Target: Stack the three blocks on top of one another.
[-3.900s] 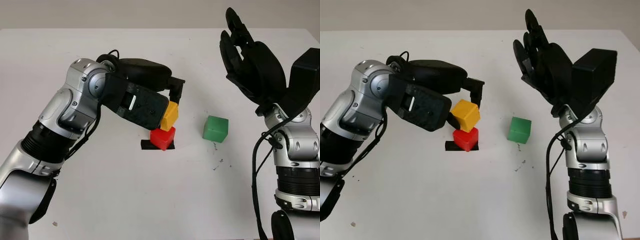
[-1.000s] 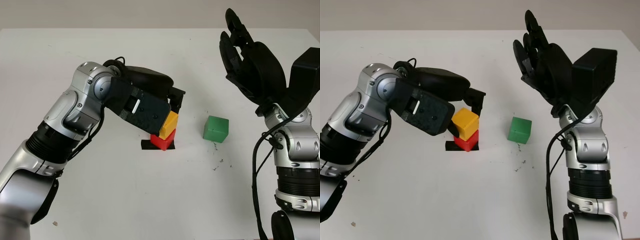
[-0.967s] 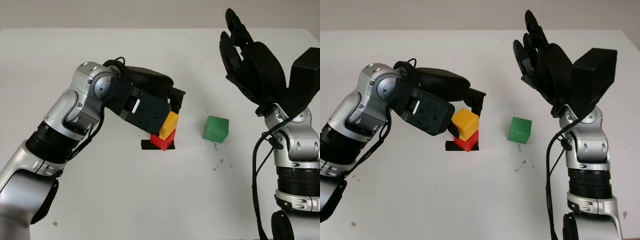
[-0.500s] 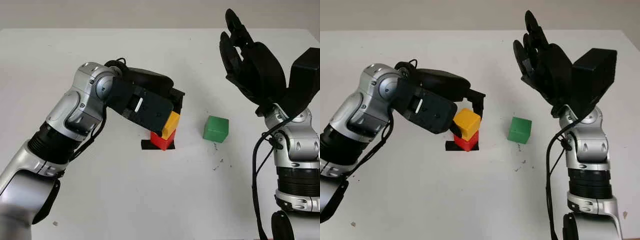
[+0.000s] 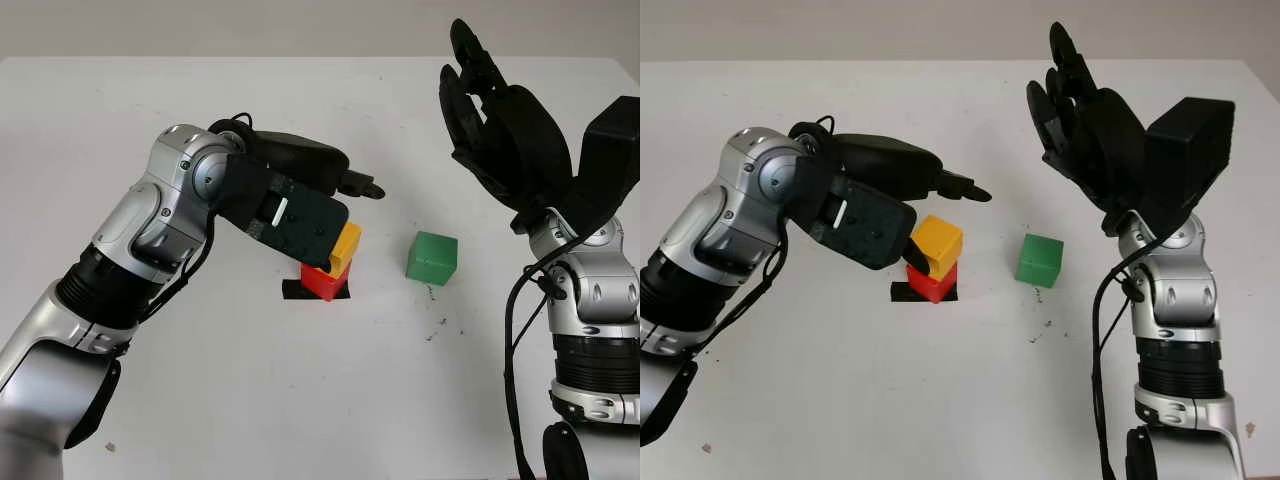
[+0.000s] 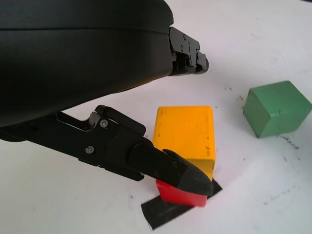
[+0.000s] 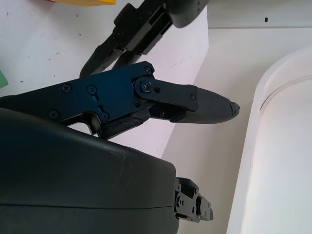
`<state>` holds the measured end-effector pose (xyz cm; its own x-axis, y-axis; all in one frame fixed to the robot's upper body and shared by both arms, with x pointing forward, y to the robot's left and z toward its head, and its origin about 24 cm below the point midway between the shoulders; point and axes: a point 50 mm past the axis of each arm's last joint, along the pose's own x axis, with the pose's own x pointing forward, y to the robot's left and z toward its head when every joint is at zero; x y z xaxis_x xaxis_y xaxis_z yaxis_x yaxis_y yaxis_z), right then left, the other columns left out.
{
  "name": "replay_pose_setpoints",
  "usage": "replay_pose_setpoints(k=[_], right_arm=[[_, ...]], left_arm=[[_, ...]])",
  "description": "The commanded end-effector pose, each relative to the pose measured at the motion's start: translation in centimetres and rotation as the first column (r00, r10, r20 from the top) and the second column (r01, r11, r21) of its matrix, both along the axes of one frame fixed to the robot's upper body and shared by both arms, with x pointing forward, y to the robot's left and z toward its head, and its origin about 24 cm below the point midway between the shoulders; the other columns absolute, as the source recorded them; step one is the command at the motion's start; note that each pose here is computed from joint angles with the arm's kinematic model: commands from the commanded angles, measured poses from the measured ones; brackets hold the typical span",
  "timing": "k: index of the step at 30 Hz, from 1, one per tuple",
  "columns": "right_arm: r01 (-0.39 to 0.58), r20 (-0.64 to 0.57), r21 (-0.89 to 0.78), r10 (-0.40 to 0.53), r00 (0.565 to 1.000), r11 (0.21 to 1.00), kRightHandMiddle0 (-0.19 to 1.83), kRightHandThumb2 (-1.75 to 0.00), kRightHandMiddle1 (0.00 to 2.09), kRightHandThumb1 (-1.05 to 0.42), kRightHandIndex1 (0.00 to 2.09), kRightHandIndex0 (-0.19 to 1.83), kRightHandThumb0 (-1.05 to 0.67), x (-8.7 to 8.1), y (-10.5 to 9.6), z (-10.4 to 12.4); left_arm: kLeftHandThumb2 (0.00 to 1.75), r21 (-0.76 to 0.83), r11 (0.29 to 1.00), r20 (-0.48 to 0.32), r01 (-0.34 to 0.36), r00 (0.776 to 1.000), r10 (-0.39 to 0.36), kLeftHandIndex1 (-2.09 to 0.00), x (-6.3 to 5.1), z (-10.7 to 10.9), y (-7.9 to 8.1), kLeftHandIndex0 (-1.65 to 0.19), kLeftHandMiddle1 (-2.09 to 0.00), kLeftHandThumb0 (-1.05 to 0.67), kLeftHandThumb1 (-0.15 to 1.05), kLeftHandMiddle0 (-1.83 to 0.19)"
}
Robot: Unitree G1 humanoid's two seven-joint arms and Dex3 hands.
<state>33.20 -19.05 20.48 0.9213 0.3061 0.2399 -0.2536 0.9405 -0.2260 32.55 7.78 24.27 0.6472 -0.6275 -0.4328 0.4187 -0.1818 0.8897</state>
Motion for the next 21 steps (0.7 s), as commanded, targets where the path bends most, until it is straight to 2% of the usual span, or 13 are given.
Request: replay_pose_setpoints(k=[1,5,9,13,15,17,18,21], right_arm=[[0.004,0.013,-0.003,-0.004,1.000,1.000,-0.19,-0.59,0.00,-1.05,0.00,-0.19,-0.64,-0.2,-0.3,0.3],[0.003,0.011,0.003,-0.003,1.000,1.000,-0.19,-0.60,0.00,-1.05,0.00,-0.19,-0.63,-0.2,-0.3,0.3],[0.004,0.000,-0.003,-0.004,1.000,1.000,-0.19,-0.58,0.00,-1.05,0.00,-0.19,-0.65,-0.2,-0.3,0.2],[-0.006,-0.009,-0.004,0.006,1.000,1.000,-0.19,-0.58,0.00,-1.05,0.00,-0.19,-0.65,-0.2,-0.4,0.2],[-0.007,-0.017,-0.004,0.007,1.000,1.000,-0.19,-0.58,0.00,-1.05,0.00,-0.19,-0.65,-0.1,-0.4,0.2],[-0.014,-0.026,-0.016,0.014,1.000,1.000,-0.19,-0.55,0.00,-1.05,0.00,-0.19,-0.67,-0.1,-0.5,0.3],[-0.033,-0.026,-0.045,0.032,0.999,0.998,-0.19,-0.50,0.00,-1.05,0.00,-0.19,-0.69,-0.1,-0.5,0.4],[-0.082,0.009,-0.175,0.085,0.996,0.981,-0.17,-0.31,0.02,-1.05,0.02,-0.18,-0.75,0.2,-1.1,1.2]], left_arm=[[0.05,-0.003,1.000,0.021,0.004,1.000,-0.004,-0.03,-0.4,1.9,0.2,0.06,-0.01,-0.74,0.92,0.09],[0.06,-0.079,0.997,-0.038,-0.013,0.999,0.010,-0.02,-0.5,3.8,1.1,0.15,-0.02,-0.88,0.96,0.17],[0.10,-0.203,0.976,-0.046,-0.081,0.996,0.073,-0.01,-0.3,6.2,3.0,0.19,-0.02,-0.98,1.04,0.19],[0.30,-0.327,0.931,-0.104,-0.161,0.986,0.134,0.00,0.0,7.8,5.4,0.19,0.00,-1.04,1.05,0.19],[0.39,-0.397,0.897,-0.115,-0.197,0.980,0.164,0.00,0.0,7.9,6.4,0.19,0.00,-1.04,1.05,0.19],[0.50,-0.456,0.864,-0.088,-0.216,0.976,0.198,0.00,0.1,7.7,7.5,0.19,0.00,-1.03,1.05,0.19],[0.56,-0.498,0.832,-0.072,-0.243,0.968,0.239,0.00,0.1,7.4,8.0,0.19,0.00,-1.01,1.05,0.19],[0.61,-0.636,0.697,-0.067,-0.332,0.923,0.379,-0.02,0.0,5.6,9.2,0.17,-0.03,-0.95,1.05,0.16]])
